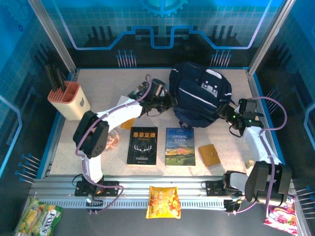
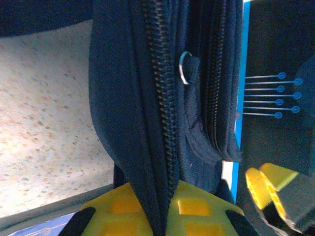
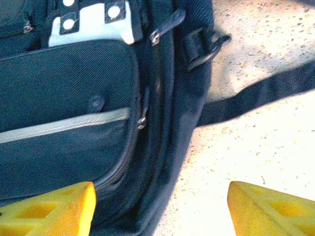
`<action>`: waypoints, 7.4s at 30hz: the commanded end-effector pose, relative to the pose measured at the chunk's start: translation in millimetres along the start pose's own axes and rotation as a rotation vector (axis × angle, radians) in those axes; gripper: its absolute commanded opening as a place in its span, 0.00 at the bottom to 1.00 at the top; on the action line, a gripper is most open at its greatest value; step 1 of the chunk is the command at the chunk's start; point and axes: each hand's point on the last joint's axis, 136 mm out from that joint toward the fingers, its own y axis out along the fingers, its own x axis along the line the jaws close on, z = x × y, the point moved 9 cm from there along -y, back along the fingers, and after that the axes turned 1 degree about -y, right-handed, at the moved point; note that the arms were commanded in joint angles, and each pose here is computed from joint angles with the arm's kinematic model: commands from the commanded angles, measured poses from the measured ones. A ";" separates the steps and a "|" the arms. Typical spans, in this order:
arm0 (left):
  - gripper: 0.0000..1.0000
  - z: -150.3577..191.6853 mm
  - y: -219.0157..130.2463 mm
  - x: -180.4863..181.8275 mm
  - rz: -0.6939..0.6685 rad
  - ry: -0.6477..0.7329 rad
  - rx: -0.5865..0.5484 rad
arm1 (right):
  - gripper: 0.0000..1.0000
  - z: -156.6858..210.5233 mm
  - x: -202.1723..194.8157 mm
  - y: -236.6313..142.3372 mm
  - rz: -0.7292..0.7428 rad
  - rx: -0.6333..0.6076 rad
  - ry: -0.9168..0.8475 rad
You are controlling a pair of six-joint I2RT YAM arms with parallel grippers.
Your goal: Pack books, pencil case, and school supplies into a backpack
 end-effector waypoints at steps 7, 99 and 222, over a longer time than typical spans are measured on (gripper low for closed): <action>0.21 -66.1 -70.4 46.6 -0.196 0.159 -0.089 | 0.69 -2.1 13.1 21.0 -0.141 0.087 -0.015; 0.00 -6.9 -15.0 -84.4 -0.212 1.047 -0.037 | 0.55 13.8 72.8 91.1 -0.625 0.144 -0.269; 0.55 37.5 64.4 -9.1 -0.464 1.360 0.427 | 0.05 114.9 79.8 69.7 -0.429 0.068 -0.468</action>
